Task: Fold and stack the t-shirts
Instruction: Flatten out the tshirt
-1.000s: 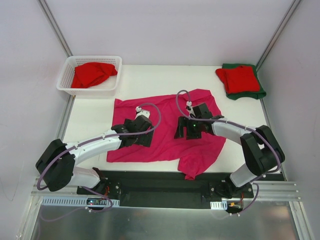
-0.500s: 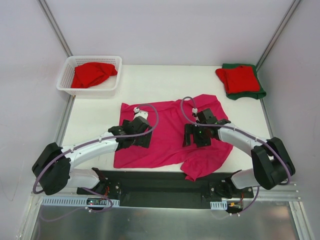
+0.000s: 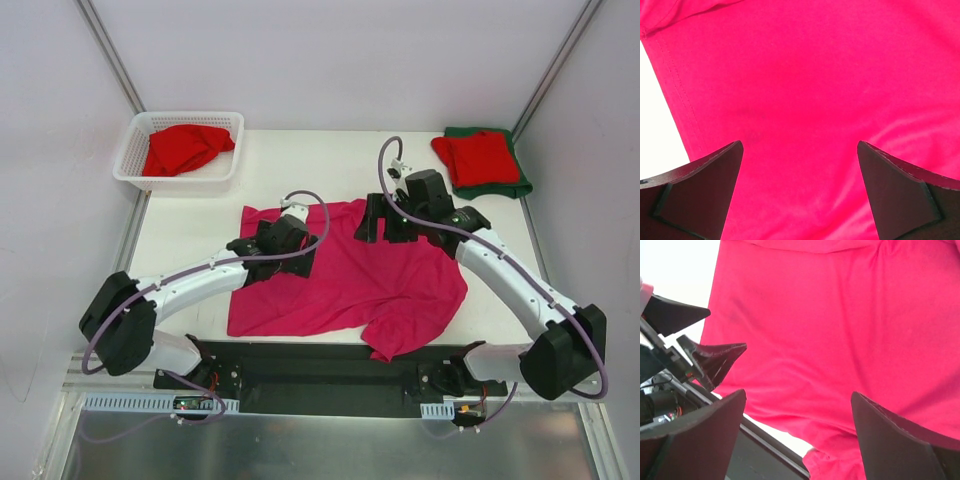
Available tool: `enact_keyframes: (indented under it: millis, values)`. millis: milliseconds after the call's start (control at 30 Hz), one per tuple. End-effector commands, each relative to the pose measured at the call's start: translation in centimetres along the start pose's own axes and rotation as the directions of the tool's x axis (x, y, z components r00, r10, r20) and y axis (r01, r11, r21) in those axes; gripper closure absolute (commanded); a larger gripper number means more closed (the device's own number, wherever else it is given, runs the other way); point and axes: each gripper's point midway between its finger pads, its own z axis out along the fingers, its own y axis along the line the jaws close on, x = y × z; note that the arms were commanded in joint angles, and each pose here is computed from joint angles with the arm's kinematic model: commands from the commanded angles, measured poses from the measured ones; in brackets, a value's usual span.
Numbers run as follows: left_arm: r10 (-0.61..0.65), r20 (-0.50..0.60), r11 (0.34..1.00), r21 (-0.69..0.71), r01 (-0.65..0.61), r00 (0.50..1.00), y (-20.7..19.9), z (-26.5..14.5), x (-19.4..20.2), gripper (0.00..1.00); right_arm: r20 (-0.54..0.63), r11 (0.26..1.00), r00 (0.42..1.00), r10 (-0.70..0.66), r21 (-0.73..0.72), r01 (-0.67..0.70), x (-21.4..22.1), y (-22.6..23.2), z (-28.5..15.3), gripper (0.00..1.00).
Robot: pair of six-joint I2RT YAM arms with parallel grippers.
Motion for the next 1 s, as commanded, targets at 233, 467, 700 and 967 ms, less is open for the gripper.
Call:
enact_keyframes:
  millis: [233,467,700,967]
  values:
    - [-0.115,0.028,0.989,-0.092,0.117,0.993,5.5,3.5,-1.8,0.06,-0.116,0.999,0.993,0.029,0.047,-0.023,4.7,-2.3,2.9,0.11]
    - [-0.157,0.026,0.981,-0.107,0.159,0.987,6.7,5.6,-2.4,0.08,-0.156,0.999,0.987,0.035,0.039,-0.030,6.0,-2.6,4.2,0.15]
    - [-0.156,0.002,0.984,-0.090,0.156,0.988,5.8,8.0,-3.0,0.12,-0.233,0.999,0.972,0.031,0.051,-0.019,8.7,-3.6,7.0,0.51]
    - [-0.148,0.000,0.985,-0.091,0.148,0.989,5.6,8.7,-3.2,0.12,-0.286,0.997,0.957,0.041,0.068,-0.022,10.8,-4.4,8.9,0.99]
